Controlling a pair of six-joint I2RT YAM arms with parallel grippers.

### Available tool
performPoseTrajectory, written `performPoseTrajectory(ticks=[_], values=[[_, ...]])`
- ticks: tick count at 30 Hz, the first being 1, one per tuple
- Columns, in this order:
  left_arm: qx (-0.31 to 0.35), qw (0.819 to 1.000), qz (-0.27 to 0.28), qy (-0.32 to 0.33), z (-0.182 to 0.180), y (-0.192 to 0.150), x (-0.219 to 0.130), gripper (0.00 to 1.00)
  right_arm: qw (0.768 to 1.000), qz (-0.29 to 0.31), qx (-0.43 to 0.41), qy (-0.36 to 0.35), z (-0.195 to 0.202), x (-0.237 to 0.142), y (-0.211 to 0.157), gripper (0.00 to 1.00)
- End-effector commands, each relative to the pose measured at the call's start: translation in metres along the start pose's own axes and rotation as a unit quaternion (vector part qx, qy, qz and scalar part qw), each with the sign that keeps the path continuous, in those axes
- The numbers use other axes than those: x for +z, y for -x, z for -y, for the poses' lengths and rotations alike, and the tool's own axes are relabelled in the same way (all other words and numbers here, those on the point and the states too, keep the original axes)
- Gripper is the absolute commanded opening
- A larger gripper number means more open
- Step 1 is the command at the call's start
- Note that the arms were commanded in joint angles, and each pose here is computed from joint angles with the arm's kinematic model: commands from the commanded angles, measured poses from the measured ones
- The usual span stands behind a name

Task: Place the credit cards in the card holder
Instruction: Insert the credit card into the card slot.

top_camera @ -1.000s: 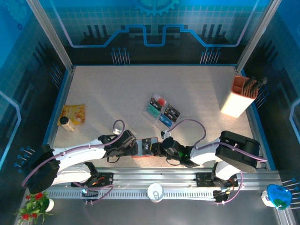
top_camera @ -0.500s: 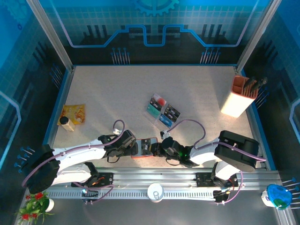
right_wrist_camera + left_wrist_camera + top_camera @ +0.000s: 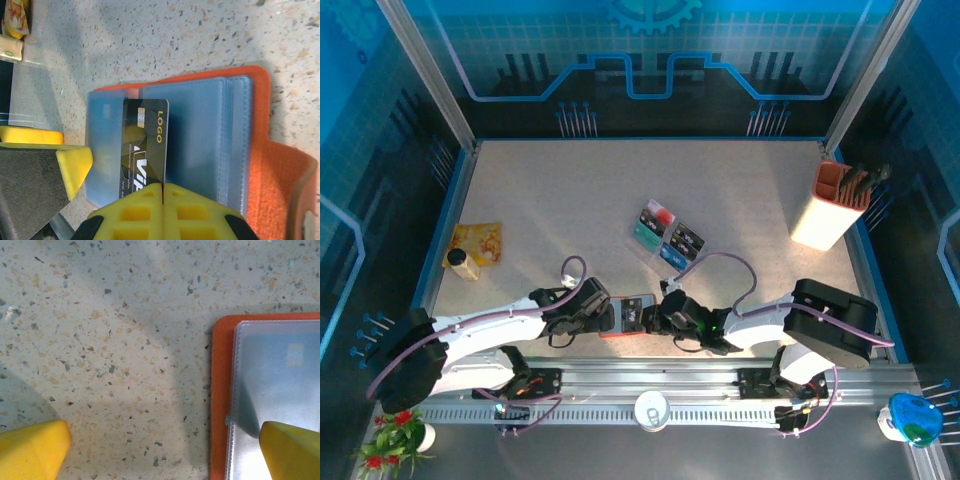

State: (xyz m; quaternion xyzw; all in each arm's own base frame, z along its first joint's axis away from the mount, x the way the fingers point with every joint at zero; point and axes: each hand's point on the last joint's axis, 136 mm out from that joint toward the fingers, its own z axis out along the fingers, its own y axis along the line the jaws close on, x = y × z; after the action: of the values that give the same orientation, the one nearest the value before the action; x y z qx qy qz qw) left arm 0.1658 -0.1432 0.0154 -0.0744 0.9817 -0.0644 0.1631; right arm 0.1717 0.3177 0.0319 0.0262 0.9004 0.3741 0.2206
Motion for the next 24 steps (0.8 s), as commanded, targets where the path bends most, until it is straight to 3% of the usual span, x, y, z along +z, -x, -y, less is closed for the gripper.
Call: performPoseTrajectory(ticks=[1, 24], values=[[0.005, 1.0, -0.02, 0.016, -0.011, -0.014, 0.008, 0.99, 1.0, -0.019, -0.004, -0.021, 0.002, -0.001, -0.005, 0.0], [0.007, 1.0, -0.014, 0.01, -0.007, -0.01, 0.007, 0.99, 0.998, -0.06, 0.01, -0.026, -0.004, 0.019, -0.013, 0.0]])
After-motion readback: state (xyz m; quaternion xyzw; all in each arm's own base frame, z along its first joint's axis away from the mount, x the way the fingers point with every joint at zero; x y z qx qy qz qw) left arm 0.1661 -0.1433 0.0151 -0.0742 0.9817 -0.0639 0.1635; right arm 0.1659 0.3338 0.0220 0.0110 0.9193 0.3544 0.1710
